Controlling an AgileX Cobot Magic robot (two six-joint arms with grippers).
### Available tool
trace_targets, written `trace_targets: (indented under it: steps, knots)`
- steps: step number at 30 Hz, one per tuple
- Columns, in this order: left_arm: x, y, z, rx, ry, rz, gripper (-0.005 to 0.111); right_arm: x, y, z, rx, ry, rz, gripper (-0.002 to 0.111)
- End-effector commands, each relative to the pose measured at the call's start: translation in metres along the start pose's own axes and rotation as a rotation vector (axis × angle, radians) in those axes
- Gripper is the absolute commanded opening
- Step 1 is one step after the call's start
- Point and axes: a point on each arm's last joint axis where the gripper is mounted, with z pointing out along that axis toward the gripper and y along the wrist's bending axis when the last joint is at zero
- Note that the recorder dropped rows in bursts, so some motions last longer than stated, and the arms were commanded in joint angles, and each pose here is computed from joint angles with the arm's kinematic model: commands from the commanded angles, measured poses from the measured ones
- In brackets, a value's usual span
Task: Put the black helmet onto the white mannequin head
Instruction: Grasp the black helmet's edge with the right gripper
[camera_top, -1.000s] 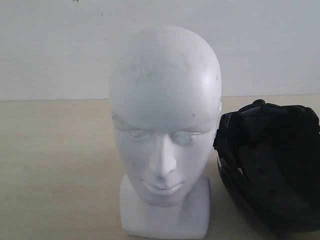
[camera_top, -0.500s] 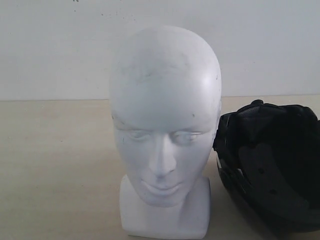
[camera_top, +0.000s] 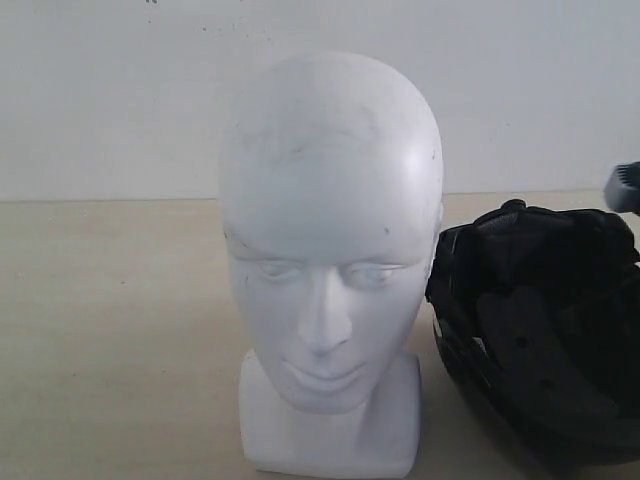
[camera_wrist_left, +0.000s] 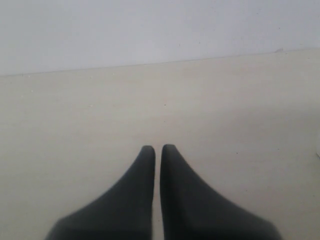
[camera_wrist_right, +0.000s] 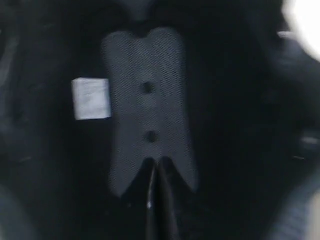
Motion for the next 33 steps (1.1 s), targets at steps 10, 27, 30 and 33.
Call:
trace_targets:
  steps: [10, 27, 30, 33]
  knots:
    - [0.000, 0.000, 0.000, 0.006, -0.004, -0.005, 0.004, 0.012, 0.078, -0.010, -0.023, -0.075, -0.247, 0.000]
    - [0.000, 0.000, 0.000, 0.006, -0.004, -0.005, 0.004, 0.016, 0.083, 0.001, -0.037, -0.006, -0.167, 0.076]
    - [0.000, 0.000, 0.000, 0.006, -0.004, -0.005, 0.004, 0.016, 0.089, 0.016, -0.055, 0.004, -0.189, 0.066]
    - [0.000, 0.000, 0.000, 0.006, -0.004, -0.005, 0.004, 0.015, 0.098, 0.032, -0.100, -0.017, -0.205, 0.066]
